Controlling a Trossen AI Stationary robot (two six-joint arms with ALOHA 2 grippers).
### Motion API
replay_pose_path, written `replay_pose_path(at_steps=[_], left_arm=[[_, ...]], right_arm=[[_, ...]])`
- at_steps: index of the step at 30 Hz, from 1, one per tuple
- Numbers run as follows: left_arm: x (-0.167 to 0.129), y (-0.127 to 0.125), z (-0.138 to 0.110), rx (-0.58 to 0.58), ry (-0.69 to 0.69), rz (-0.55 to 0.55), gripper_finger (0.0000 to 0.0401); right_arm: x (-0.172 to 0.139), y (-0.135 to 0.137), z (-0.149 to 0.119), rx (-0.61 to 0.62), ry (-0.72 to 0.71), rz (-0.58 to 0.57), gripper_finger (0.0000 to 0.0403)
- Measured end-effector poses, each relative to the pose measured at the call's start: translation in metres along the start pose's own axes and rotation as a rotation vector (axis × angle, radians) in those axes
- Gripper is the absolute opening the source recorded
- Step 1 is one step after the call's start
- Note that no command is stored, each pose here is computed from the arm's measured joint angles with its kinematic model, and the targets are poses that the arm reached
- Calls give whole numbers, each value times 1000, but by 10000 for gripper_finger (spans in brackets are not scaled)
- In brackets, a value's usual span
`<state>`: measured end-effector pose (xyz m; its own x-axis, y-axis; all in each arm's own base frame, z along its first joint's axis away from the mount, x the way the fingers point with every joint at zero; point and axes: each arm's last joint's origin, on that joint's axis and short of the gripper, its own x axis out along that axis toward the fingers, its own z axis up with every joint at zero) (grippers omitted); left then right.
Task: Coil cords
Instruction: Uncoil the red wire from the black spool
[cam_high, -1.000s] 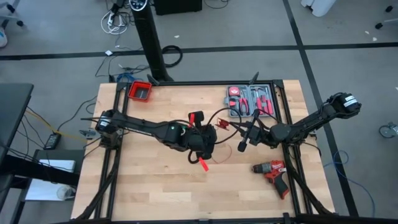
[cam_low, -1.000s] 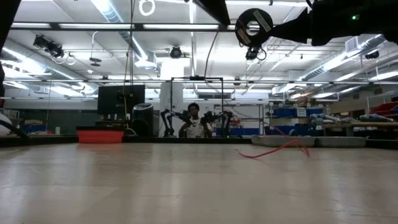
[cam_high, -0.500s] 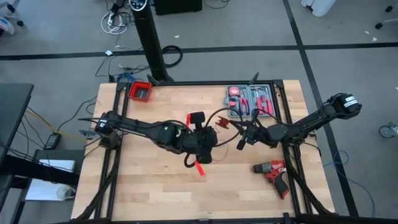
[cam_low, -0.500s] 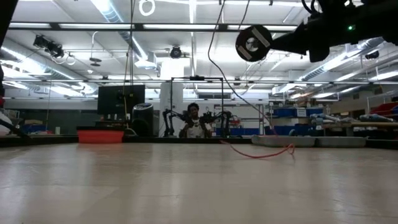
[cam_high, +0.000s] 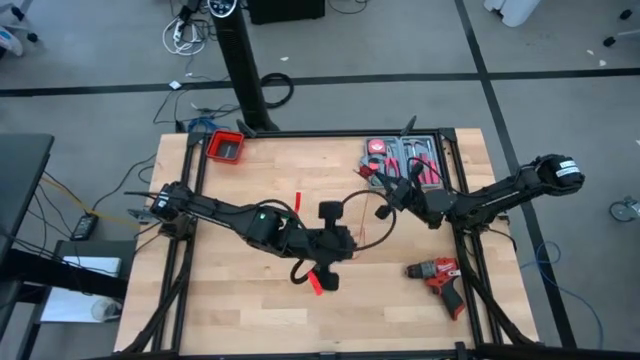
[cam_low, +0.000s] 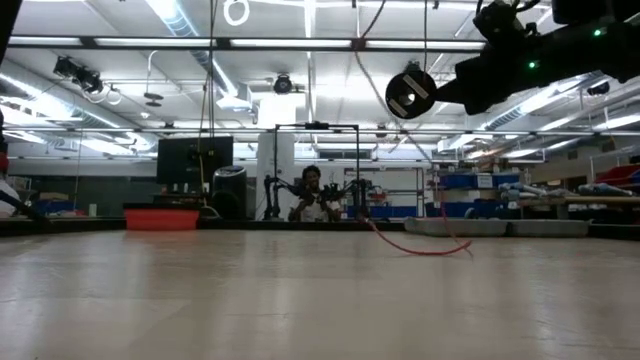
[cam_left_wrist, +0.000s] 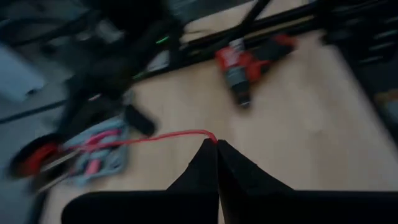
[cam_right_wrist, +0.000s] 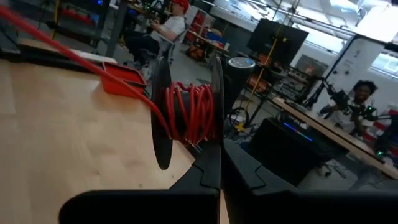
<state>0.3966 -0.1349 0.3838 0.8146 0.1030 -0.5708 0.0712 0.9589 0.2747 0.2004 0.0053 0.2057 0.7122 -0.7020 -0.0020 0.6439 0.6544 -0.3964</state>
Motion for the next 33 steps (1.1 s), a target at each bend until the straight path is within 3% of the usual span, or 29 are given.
replay_pose_path(at_steps=[5, 14, 24, 33], left_arm=[[10, -7, -10, 9, 42, -80, 0], [61, -24, -63, -10, 109, -87, 0], [107, -8, -124, -183, 109, 119, 0], [112, 6, -139, -199, 173, 212, 0]], right_arm=[[1, -1, 0, 36, -2, 3, 0], [-1, 1, 1, 29, -4, 5, 0], [-11, 7, 9, -17, -64, 52, 0], [-18, 8, 14, -46, -91, 45, 0]])
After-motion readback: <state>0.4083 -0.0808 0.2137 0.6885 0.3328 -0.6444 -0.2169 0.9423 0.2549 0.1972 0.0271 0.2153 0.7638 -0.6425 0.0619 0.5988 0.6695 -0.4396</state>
